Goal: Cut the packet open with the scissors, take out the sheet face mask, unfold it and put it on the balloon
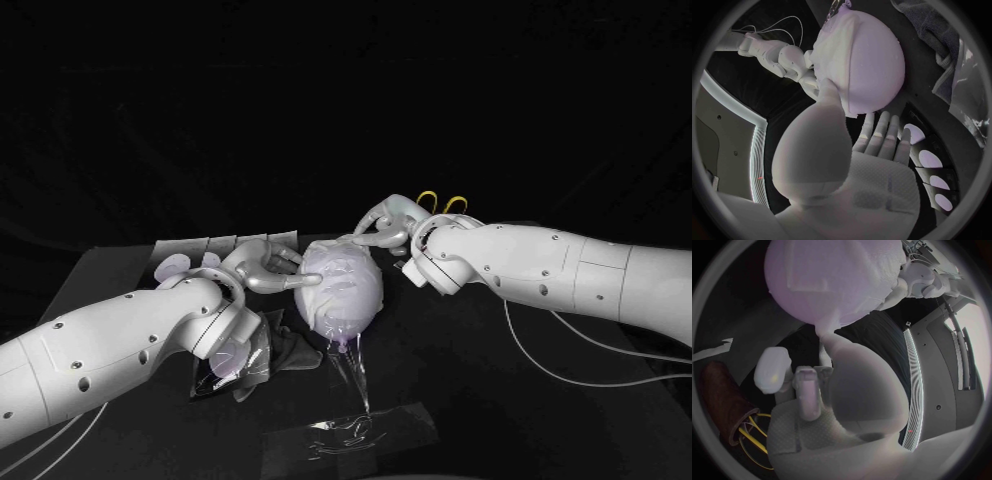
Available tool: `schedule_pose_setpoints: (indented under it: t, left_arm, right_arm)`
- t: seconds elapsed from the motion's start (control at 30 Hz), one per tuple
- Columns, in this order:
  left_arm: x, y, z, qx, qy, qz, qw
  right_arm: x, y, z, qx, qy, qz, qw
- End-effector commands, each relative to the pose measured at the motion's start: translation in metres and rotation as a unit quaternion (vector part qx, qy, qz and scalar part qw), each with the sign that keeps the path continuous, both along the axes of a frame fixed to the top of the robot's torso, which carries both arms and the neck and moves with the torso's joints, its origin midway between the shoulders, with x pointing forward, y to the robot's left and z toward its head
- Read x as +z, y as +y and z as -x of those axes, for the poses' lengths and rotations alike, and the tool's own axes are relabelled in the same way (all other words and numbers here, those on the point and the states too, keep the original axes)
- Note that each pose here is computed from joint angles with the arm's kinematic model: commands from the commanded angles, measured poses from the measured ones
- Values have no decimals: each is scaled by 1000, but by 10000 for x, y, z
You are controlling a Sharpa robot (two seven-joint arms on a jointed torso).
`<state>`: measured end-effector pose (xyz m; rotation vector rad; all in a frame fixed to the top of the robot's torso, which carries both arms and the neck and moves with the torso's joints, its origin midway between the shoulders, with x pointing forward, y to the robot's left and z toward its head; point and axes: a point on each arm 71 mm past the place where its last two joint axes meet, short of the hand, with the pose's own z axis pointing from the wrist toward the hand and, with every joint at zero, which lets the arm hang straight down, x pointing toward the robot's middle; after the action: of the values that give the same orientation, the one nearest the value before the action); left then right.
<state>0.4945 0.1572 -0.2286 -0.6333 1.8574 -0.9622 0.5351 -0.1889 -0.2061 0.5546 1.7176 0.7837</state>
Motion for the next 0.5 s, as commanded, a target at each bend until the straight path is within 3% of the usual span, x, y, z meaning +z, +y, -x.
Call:
schedule_pose_setpoints:
  t: [0.03,0.5]
  left_arm:
    - [-10,-17,11,-5,7,-1,1000]
    - [-9,-18,17,-6,8,-1,1000]
  right_arm:
    - [-34,-33,-16,-3,18,20,1000]
    - [-73,-84,-75,-9,31,47,998]
